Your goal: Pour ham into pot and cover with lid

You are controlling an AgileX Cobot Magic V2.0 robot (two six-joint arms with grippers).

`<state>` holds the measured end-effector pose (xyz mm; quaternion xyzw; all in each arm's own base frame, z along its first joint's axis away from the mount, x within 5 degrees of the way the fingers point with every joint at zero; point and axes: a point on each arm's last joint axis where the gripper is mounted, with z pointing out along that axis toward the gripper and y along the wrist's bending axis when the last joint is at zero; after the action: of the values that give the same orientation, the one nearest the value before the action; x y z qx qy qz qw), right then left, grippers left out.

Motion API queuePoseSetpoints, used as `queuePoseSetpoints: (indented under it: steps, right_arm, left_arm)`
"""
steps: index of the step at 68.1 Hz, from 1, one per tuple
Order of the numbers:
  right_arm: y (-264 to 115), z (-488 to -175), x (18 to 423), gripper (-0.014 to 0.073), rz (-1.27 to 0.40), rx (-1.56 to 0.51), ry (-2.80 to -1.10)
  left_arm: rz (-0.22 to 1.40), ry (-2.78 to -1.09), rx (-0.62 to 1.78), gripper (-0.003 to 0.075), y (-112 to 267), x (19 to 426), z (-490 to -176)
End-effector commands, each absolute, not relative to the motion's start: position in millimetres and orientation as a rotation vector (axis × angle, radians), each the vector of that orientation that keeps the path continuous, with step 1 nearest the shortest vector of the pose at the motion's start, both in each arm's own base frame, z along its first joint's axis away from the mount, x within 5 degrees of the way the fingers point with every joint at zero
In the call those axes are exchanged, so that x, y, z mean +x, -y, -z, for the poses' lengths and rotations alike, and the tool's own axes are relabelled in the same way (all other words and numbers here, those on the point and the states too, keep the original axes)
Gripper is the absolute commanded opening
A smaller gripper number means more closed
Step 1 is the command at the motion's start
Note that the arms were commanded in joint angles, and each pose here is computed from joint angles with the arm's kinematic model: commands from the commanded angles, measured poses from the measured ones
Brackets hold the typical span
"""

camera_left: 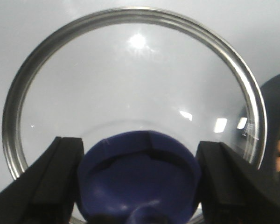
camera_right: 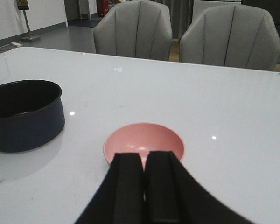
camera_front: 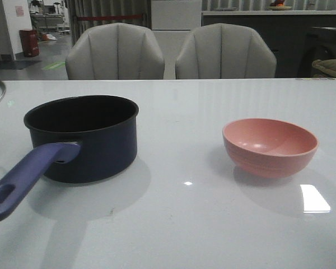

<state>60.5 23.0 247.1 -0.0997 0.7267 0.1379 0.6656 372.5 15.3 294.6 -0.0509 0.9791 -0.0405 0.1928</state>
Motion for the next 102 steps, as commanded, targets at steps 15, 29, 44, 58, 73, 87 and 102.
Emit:
queuePoseSetpoints:
  steps: [15, 29, 44, 58, 73, 87, 102]
  right_arm:
    - [-21.2, -262.0, 61.2, 0.0146, -0.301, -0.202, -1.552]
    - [-21.2, -262.0, 61.2, 0.0146, -0.301, -0.202, -1.552]
    - [-21.2, -262.0, 61.2, 0.0146, -0.3, -0.201, -1.552]
    - [-21.2, -262.0, 61.2, 0.0146, -0.3, -0.201, -1.552]
    - [-21.2, -262.0, 61.2, 0.0146, -0.3, -0.201, -1.552]
    - [-21.2, -262.0, 61.2, 0.0146, -0.3, -0.201, -1.552]
    - [-21.2, -262.0, 61.2, 0.0146, -0.3, -0.201, -1.552]
  left_arm:
    - [0.264, -2.53, 0.31, 0.035, 109.2, 369.0, -359.0]
    - [0.267, -2.583, 0.498, 0.035, 160.7, 372.0, -348.6]
    - [0.241, -2.703, 0.561, 0.035, 173.5, 382.5, -335.4]
    - [0.152, -2.692, 0.568, 0.035, 169.1, 386.7, -334.6]
    - [0.165, -2.695, 0.561, 0.0351, 169.8, 386.4, -334.6]
    - [0.161, -2.712, 0.564, 0.035, 169.0, 384.3, -330.3]
    - [0.081, -2.716, 0.574, 0.0351, 162.0, 380.5, -329.5]
